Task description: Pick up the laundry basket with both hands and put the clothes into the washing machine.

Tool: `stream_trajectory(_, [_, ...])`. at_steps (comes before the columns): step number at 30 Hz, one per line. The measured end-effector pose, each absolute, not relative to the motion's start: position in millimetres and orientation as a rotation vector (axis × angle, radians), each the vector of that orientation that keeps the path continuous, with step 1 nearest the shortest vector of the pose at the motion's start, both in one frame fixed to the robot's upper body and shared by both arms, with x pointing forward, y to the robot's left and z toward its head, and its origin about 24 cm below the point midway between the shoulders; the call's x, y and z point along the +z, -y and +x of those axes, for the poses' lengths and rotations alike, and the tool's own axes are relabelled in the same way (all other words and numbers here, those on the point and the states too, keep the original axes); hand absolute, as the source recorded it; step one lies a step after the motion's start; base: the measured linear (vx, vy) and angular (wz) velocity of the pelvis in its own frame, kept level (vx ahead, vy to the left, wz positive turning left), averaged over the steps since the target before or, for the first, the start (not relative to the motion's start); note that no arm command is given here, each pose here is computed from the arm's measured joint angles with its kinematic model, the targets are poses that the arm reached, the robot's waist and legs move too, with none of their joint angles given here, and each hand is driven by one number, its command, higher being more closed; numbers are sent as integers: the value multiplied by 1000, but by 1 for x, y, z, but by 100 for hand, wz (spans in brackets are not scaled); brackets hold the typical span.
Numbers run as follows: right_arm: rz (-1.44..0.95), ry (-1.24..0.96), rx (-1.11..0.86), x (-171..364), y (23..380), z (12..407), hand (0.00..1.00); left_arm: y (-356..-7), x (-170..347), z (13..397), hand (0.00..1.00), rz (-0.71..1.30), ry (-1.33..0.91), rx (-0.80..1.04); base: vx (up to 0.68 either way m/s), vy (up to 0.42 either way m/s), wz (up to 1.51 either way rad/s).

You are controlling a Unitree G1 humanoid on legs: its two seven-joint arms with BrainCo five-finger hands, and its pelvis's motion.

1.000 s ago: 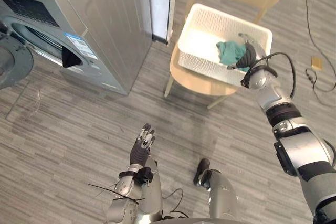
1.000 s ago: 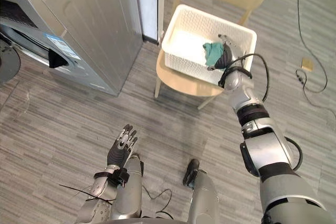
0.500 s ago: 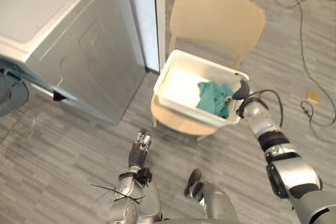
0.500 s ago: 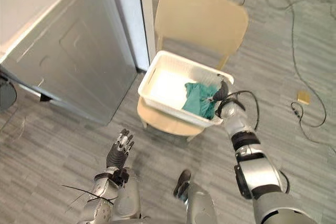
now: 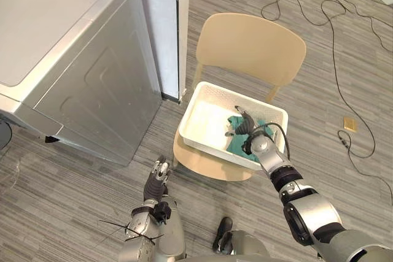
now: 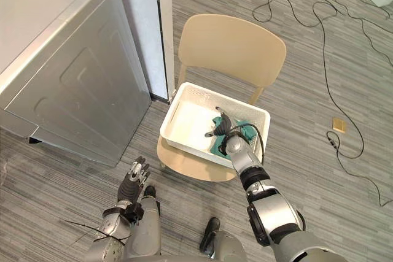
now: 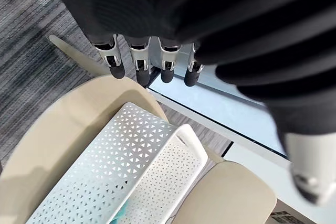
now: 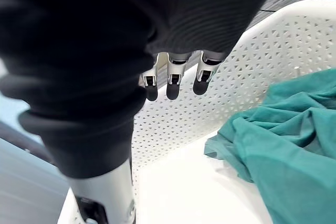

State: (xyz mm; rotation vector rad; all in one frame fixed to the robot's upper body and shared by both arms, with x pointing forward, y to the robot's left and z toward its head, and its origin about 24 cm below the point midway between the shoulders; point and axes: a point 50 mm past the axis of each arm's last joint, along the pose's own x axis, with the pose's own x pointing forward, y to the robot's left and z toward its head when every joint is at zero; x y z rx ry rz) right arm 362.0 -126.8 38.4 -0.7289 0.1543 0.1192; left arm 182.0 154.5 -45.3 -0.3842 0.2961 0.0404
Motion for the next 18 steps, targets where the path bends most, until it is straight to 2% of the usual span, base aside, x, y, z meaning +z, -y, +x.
stream_trajectory(5, [-772,-241,104,24,142,358,0,-154,-44,185,0,-361,-290,27,-106,35,-26])
stream_trajectory(8, [-834,-272,55,29,165,363,0,-154,-43,186,0,-372,-285,28,-28,16,-8])
stream_trajectory(12, [-983,-278,-48,60,208,378,0,-150,-35,194,0,-478,-246,42,-4,10,6])
stream_trajectory(18, [-1104,-226,-129,105,236,393,0,-141,-27,204,0,-629,-202,57,0,-24,11])
